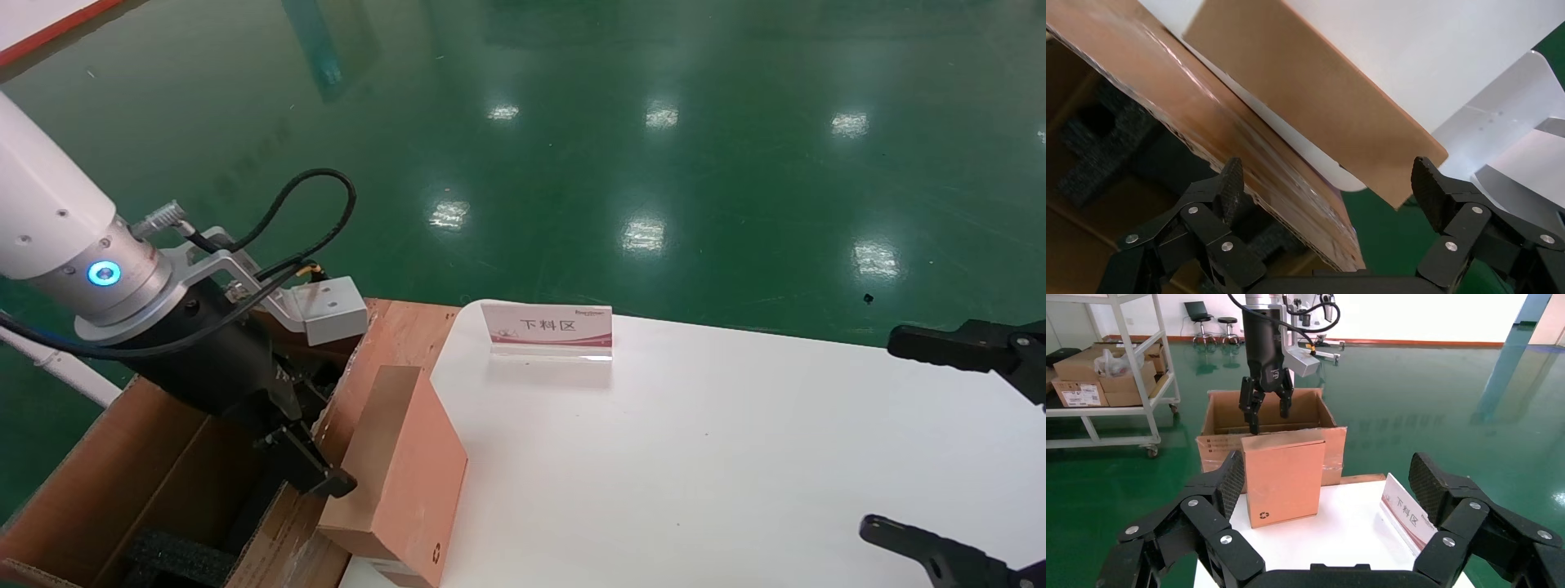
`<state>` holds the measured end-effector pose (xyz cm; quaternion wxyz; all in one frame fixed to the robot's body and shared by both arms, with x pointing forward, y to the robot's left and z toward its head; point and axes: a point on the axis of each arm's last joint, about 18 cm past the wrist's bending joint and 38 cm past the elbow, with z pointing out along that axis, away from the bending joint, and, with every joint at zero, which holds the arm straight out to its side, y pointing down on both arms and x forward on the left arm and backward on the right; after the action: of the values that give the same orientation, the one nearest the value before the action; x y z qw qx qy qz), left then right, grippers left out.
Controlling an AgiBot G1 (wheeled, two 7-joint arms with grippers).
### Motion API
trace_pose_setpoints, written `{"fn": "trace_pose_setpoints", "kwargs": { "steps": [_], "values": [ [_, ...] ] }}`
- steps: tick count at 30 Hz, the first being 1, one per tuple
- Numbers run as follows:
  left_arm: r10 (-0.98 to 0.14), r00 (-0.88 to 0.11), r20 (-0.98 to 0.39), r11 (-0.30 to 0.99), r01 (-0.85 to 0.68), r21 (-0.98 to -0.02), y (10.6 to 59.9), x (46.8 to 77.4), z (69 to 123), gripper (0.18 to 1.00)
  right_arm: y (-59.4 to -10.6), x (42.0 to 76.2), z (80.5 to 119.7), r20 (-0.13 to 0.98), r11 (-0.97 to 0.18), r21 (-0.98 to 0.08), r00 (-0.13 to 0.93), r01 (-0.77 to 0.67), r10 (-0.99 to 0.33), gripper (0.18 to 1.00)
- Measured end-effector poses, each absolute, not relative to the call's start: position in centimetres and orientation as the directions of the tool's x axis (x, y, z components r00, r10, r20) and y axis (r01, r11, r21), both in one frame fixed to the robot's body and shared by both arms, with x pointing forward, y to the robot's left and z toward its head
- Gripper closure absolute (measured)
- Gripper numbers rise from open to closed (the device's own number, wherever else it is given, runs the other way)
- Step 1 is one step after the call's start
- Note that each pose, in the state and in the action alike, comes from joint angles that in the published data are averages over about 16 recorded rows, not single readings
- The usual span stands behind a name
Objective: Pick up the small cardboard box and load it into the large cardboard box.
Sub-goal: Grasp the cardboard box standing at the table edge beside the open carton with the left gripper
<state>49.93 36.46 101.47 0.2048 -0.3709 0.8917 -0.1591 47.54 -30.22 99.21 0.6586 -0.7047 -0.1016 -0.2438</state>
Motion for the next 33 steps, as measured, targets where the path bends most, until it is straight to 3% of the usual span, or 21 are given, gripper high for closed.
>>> {"fn": "trace_pose_setpoints", "kwargs": {
  "steps": [14,33],
  "values": [
    [-0.771,-0.582,-0.258,0.63,-0.639,-0.44,35.9,51.1,101.4,0.184,-30.2,47.5,99.2,0.477,-0.112,-0.879,0.86,0.464,-0.178,0.178],
    [-0.764,-0.612,-0.204,0.627,-0.63,-0.457,35.1,51.2,100.4,0.184,-30.2,47.5,99.2,0.477,-0.112,-0.879,0.86,0.464,-0.178,0.178]
  ]
}}
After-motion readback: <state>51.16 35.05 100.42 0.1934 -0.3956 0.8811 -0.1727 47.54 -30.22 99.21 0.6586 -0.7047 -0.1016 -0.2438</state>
